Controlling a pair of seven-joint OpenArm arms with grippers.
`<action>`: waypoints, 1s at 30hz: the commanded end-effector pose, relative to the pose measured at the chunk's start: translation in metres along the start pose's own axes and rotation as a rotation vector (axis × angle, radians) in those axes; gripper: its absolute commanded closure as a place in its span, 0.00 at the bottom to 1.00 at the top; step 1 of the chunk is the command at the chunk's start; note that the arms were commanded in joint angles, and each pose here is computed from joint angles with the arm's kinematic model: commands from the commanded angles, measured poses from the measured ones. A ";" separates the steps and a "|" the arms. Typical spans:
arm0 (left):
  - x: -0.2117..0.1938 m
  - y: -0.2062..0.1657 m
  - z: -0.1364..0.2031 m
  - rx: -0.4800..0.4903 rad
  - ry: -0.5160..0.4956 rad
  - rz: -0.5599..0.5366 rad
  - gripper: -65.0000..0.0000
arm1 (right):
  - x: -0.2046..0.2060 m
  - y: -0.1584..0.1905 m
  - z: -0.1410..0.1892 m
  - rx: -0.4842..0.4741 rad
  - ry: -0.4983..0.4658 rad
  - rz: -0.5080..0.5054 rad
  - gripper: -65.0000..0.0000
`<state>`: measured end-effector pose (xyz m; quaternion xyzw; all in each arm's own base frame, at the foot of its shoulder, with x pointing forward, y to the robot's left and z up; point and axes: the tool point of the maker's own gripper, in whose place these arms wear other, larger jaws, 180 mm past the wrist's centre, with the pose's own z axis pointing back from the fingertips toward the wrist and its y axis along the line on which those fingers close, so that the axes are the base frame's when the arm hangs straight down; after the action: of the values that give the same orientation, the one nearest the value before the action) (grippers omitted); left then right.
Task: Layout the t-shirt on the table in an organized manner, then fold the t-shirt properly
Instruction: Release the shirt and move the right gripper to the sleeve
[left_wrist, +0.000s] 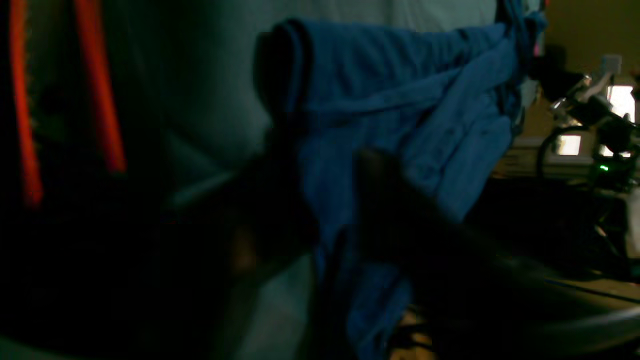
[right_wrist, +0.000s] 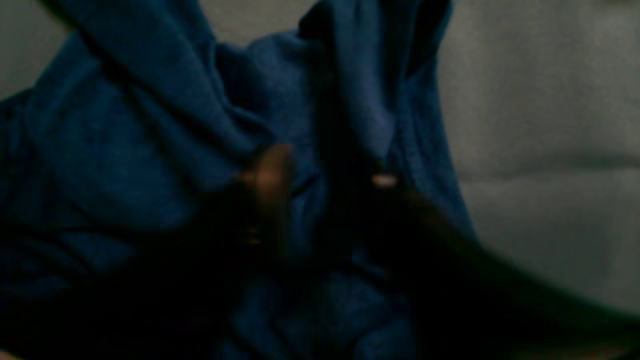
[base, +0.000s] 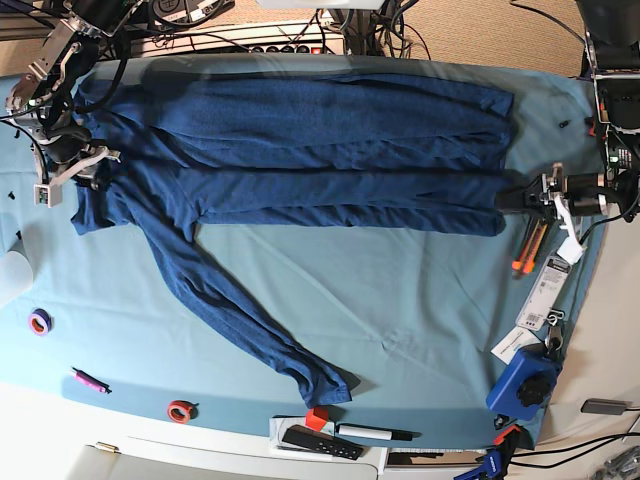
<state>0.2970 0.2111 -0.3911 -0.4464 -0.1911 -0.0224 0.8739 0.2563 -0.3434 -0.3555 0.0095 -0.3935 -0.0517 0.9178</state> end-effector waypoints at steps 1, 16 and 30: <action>0.014 -0.002 0.009 0.012 -0.023 -0.033 0.50 | 0.022 -0.003 0.005 -0.003 -0.072 0.019 0.55; 0.038 -0.019 0.017 0.015 -0.058 -0.140 0.50 | 0.096 0.000 0.006 -0.001 -0.298 0.017 0.55; 0.126 -0.042 0.108 0.032 -0.501 -0.226 0.50 | 0.186 0.032 -0.006 0.021 -0.493 0.078 0.55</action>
<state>0.3630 0.2801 -0.2792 -0.4047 -0.4223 0.0038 0.8110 0.3859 -0.3266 -0.2449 -0.0049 -0.5806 -0.0180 0.8140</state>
